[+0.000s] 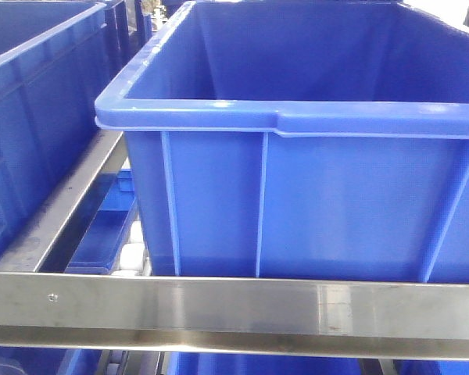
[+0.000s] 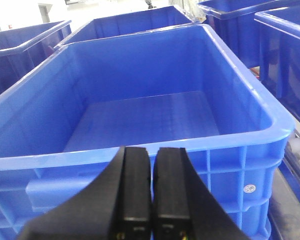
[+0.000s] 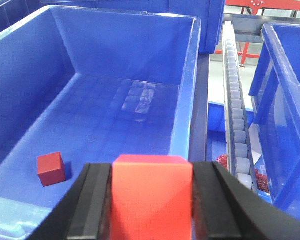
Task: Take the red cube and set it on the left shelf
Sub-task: 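Lower the red cube into the blue crate with the right gripper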
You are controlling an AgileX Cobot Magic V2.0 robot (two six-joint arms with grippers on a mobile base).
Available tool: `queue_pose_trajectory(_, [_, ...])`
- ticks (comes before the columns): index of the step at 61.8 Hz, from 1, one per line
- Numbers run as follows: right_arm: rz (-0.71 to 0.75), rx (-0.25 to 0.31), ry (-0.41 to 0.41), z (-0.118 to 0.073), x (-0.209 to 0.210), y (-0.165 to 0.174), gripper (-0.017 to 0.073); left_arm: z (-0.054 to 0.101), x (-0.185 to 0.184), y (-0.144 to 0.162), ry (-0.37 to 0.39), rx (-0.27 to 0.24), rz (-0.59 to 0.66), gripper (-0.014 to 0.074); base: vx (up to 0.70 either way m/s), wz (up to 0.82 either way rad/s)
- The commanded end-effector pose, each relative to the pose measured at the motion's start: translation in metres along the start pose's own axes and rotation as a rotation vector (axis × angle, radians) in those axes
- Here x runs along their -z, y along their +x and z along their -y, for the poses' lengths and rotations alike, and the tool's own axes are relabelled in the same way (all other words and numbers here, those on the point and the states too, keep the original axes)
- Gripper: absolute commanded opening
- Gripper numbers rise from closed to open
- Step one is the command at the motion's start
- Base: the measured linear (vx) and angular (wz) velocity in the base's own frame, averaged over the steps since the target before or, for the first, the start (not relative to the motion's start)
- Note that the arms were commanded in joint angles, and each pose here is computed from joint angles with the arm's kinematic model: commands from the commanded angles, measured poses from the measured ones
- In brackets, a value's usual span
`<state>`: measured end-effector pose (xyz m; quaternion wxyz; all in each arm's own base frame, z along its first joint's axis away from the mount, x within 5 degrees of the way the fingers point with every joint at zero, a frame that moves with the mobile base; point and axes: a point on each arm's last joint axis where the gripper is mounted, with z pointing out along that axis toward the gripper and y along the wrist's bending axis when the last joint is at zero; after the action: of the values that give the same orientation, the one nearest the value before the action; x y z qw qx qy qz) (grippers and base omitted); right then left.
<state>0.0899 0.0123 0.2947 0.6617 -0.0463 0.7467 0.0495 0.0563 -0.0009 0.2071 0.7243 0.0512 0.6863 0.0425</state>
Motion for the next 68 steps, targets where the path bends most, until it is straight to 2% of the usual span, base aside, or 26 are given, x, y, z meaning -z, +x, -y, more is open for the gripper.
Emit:
queue_pose_trajectory(1, [0.107,0.016,-0.010,-0.001,0.001,-0.017,0.0057,0.000,-0.001,-0.001,-0.004,0.005,0.065,0.0106,0.00,0.00])
queue_pose_trajectory(53, [0.125,0.016,-0.013,-0.001,0.000,-0.020,0.0057,0.000,-0.001,-0.001,-0.004,0.005,0.065,0.0106,0.00,0.00])
queue_pose_trajectory(68, [0.065,0.023,-0.080,-0.011,-0.030,-0.045,0.0057,0.000,-0.001,-0.001,-0.004,0.005,0.065,0.0106,0.00,-0.02])
